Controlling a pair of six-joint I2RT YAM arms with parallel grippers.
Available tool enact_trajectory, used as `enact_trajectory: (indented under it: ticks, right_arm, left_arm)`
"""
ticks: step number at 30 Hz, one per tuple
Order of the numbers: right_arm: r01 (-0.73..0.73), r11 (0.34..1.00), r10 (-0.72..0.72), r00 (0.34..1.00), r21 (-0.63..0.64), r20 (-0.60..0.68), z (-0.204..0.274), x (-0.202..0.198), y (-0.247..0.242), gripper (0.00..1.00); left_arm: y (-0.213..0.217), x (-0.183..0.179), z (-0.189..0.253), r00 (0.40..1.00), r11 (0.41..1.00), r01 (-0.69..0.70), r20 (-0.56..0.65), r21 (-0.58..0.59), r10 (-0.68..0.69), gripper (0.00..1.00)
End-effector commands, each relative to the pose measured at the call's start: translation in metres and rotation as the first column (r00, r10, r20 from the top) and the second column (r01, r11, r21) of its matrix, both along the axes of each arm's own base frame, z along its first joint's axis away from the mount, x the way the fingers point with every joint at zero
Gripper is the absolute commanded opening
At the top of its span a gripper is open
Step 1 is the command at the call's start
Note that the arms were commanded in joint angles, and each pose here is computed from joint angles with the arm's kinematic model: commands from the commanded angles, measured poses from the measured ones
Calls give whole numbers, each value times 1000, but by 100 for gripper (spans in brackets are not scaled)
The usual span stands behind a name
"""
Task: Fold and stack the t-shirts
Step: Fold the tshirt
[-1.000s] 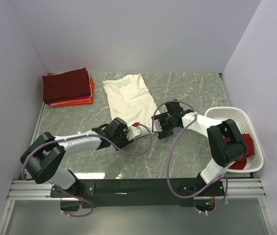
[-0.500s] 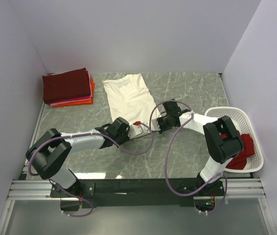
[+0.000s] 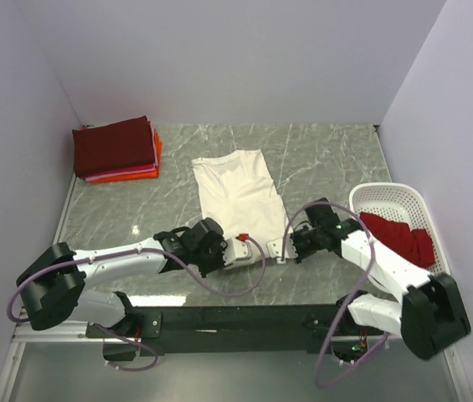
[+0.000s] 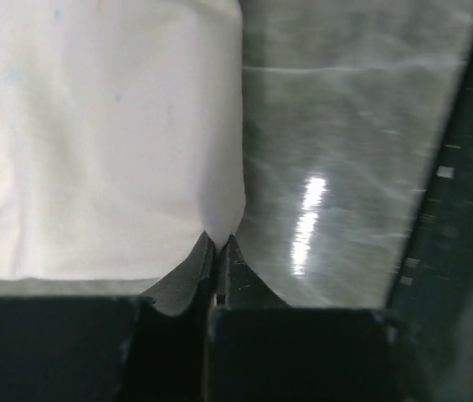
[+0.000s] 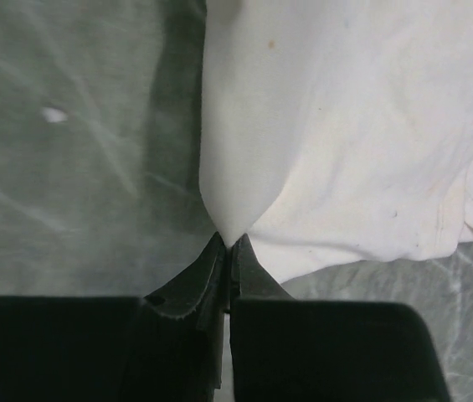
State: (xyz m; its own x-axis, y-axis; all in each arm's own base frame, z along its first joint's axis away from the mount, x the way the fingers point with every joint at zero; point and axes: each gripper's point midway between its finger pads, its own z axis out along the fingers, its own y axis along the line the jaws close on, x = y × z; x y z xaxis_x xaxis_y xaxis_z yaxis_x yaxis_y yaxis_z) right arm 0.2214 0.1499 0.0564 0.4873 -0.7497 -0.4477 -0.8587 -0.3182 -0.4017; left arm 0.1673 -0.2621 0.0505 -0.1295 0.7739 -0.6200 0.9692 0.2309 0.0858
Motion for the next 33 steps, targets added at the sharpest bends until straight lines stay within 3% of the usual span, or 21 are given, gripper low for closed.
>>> enact_trajectory:
  ticks: [1, 4, 7, 13, 19, 23, 33]
  right_arm:
    - [11, 999, -7, 995, 41, -99, 4, -43, -5, 0]
    - [97, 990, -89, 992, 100, -90, 21, -35, -1, 0]
    - [175, 975, -165, 983, 138, -77, 41, -8, 7, 0]
    - [312, 925, -308, 950, 216, -54, 83, 69, 27, 0]
    - [406, 871, -410, 911, 276, -45, 117, 145, 45, 0]
    - [464, 828, -482, 876, 315, -20, 140, 201, 52, 0]
    - [584, 744, -609, 792, 325, -29, 113, 296, 68, 0]
  left_arm:
    - [-12, -37, 12, 991, 994, 78, -105, -71, -85, 0]
    - [-12, -31, 25, 996, 993, 71, -54, -96, -76, 0]
    - [-12, -2, 43, 998, 992, 25, 60, -125, -18, 0]
    - [2, 86, 91, 975, 968, -107, 167, -228, 147, 0]
    - [18, 171, 121, 944, 944, -196, 210, -264, 255, 0]
    - [34, 221, 112, 925, 927, -274, 194, -254, 326, 0]
    - [63, 314, 94, 858, 850, -436, 151, -294, 492, 0]
